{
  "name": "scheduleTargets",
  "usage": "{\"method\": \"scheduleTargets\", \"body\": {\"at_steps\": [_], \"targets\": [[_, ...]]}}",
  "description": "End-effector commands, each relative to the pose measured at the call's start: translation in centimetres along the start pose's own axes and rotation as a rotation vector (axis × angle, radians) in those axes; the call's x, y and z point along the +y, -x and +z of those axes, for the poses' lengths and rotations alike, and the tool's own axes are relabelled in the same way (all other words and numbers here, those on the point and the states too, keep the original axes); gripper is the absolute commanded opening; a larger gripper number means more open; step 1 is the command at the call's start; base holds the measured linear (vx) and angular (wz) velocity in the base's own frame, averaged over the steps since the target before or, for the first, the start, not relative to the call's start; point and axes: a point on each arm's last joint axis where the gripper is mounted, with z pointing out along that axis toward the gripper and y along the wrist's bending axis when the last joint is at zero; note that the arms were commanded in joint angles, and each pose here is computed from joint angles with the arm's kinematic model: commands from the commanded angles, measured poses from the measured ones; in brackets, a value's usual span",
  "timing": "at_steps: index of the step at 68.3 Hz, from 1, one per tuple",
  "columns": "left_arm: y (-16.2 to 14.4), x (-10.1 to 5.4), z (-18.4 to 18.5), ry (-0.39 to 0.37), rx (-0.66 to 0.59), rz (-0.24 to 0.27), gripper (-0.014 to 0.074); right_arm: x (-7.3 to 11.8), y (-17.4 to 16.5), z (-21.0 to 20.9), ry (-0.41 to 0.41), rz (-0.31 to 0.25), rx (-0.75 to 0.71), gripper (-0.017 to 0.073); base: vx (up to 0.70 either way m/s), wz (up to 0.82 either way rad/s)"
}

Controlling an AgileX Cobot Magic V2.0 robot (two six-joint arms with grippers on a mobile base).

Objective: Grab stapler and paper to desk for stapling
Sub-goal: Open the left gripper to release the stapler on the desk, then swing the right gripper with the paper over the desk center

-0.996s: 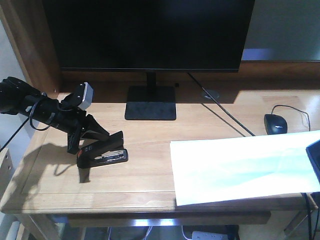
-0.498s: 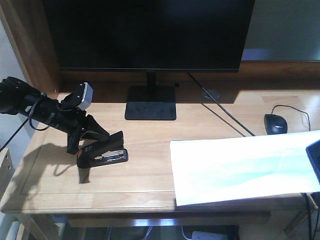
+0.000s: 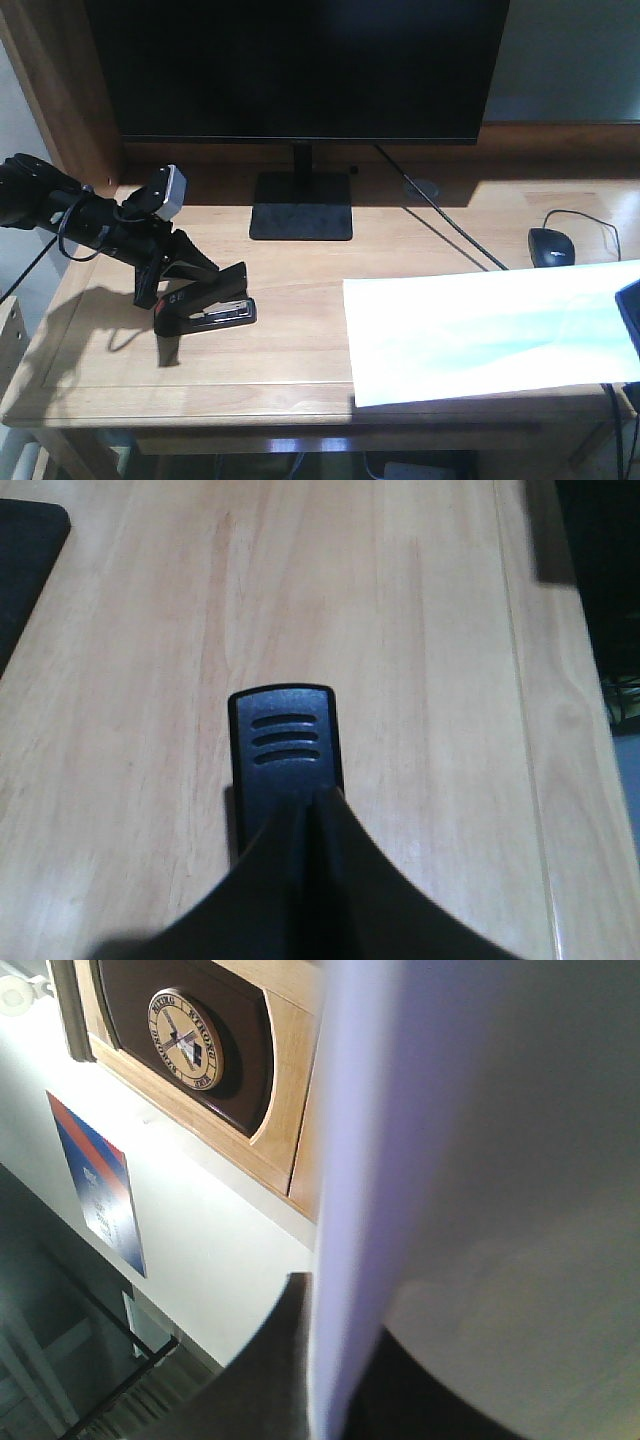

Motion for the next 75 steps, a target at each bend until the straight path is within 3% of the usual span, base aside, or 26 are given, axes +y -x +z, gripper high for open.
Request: {"method": "scheduleTargets", "body": {"at_steps": [1,12,31,48,54,65,75], "targets": [[3.1,-0.2,-1.8,0.029,-0.070,0.045,-0.0006,0.2,-0.1,-0.5,0.053,-0.006,-0.009,-0.0001,0.00,0.00],[3.1,-0.2,-1.8,0.029,-0.070,0.045,-0.0006,0.2,-1.0,-0.1,0.026,-0.069,0.106,-0.0001,0.00,0.00],[3.1,-0.2,-1.8,0.029,-0.070,0.045,-0.0006,1.6,-2.5,2.7,-0.019,-0.265,0.526,-0.0001,0.00,0.00],[3.1,-0.2,-1.8,0.029,-0.070,0.045,-0.0006,2.6,-2.2,5.7,-0.105,-0.385,0.891,-0.0001,0.00,0.00],[3.1,-0.2,-1.8,0.029,-0.070,0.045,-0.0006,2.2,-1.7,7.0,-0.163,-0.378,0.961,-0.0001,0.00,0.00],[3.1,-0.2,-1.8,0.029,-0.070,0.045,-0.0006,0.7,-1.0,9.7,-0.197,-0.378,1.045,-0.0001,0.00,0.00],[3.1,-0.2,-1.8,0.029,-0.070,0.045,-0.0006,-2.0,-0.8,12.3,-0.245,-0.309,1.101,-0.0001,0.00,0.00]]}}
